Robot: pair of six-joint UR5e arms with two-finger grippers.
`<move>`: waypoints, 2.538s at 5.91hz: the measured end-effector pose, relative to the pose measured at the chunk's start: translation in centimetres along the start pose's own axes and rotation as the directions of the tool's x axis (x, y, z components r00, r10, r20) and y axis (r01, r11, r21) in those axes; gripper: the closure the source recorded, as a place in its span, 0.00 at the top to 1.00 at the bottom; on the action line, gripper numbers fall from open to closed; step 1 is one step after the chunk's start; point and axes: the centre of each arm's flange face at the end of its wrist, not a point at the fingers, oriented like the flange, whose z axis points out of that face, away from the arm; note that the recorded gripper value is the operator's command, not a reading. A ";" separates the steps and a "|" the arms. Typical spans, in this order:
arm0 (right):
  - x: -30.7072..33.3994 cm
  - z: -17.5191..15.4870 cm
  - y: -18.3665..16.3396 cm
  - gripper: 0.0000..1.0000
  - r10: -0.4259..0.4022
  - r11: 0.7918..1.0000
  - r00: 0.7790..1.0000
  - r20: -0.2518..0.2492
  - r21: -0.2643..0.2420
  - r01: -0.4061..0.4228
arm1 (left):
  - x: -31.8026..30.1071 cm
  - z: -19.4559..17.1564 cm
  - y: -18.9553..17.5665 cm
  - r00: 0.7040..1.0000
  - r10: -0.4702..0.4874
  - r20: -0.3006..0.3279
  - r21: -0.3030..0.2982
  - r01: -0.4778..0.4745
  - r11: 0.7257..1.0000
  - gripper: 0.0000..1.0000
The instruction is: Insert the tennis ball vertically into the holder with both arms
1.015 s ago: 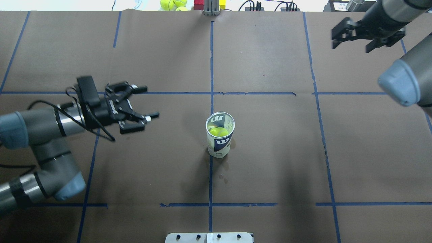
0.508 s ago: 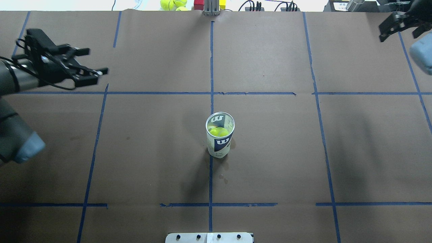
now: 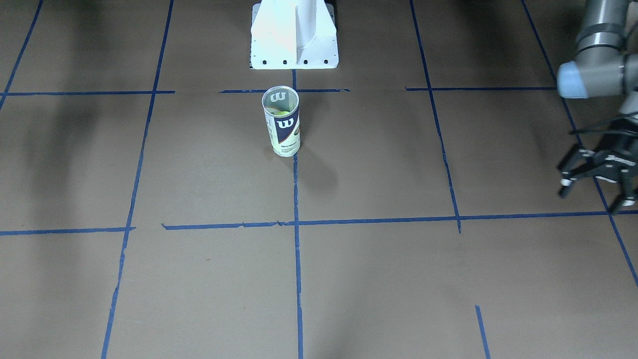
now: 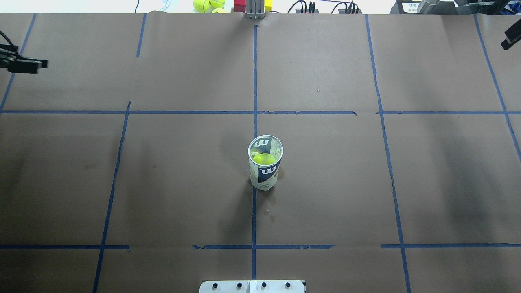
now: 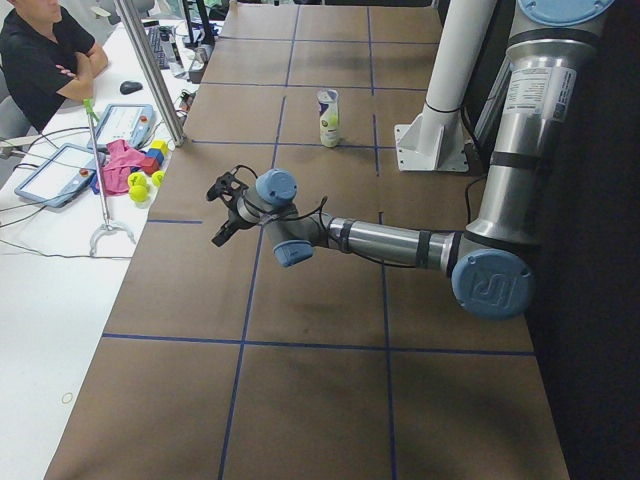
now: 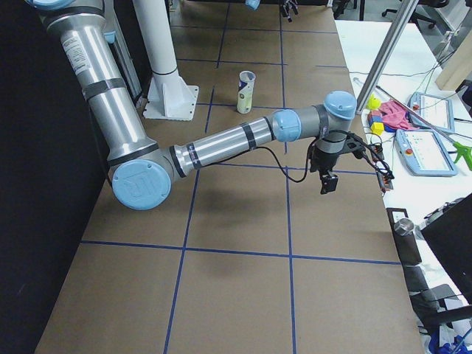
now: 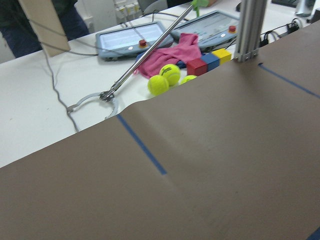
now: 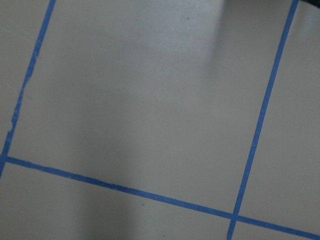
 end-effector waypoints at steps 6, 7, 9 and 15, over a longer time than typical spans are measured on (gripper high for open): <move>5.9 6.7 8.8 1.00 0.092 0.991 0.993 0.070 -0.102 -0.085 | -14.9 -8.9 2.1 0.985 -0.171 0.013 -0.325 0.166 0.931 1.00; 6.9 6.8 9.9 1.00 0.106 0.991 0.991 0.080 -0.095 -0.099 | -14.2 -10.2 1.2 0.975 -0.220 0.028 -0.358 0.216 0.909 1.00; 8.7 7.1 12.0 1.00 0.120 0.990 0.989 0.080 -0.078 -0.114 | -13.8 -11.7 0.9 0.953 -0.239 0.188 -0.381 0.294 0.877 1.00; 9.8 8.1 12.9 1.00 0.138 0.987 0.988 0.063 -0.096 -0.131 | -14.0 -11.1 6.7 0.949 -0.222 0.224 -0.417 0.299 0.858 1.00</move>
